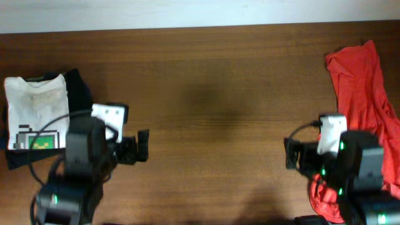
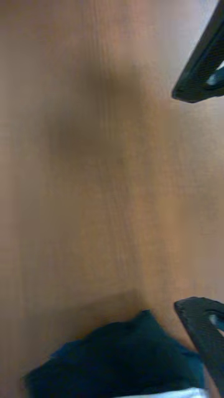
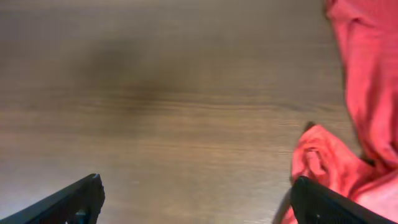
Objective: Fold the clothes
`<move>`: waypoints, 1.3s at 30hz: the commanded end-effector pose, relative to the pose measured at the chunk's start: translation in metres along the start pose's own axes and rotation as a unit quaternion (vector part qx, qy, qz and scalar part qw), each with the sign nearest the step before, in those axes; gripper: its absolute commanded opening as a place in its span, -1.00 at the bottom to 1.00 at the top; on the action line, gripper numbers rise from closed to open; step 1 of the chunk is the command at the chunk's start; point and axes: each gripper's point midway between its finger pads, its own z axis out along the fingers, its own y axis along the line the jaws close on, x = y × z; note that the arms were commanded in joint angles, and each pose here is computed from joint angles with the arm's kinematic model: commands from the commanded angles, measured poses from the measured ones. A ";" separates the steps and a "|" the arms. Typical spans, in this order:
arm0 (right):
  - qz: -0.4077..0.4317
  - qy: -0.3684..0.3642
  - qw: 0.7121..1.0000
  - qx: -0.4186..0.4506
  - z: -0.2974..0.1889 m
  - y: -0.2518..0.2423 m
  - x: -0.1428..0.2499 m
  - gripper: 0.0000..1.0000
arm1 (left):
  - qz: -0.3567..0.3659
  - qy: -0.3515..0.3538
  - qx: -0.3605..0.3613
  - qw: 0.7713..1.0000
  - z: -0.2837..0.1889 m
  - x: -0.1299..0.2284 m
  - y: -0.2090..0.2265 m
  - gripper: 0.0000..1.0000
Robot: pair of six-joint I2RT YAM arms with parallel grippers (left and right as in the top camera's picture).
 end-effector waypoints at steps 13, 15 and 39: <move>0.007 -0.001 0.999 0.035 -0.001 -0.015 0.029 0.97 | -0.005 0.025 -0.008 1.000 0.014 0.062 0.006 0.98; 0.004 -0.039 0.998 0.047 -0.014 -0.019 0.029 0.97 | -0.005 0.025 -0.008 1.000 0.014 0.062 0.006 0.98; -0.010 -0.335 0.942 -0.012 0.080 -0.013 0.034 0.97 | -0.005 0.025 -0.008 1.000 0.014 0.062 0.006 0.98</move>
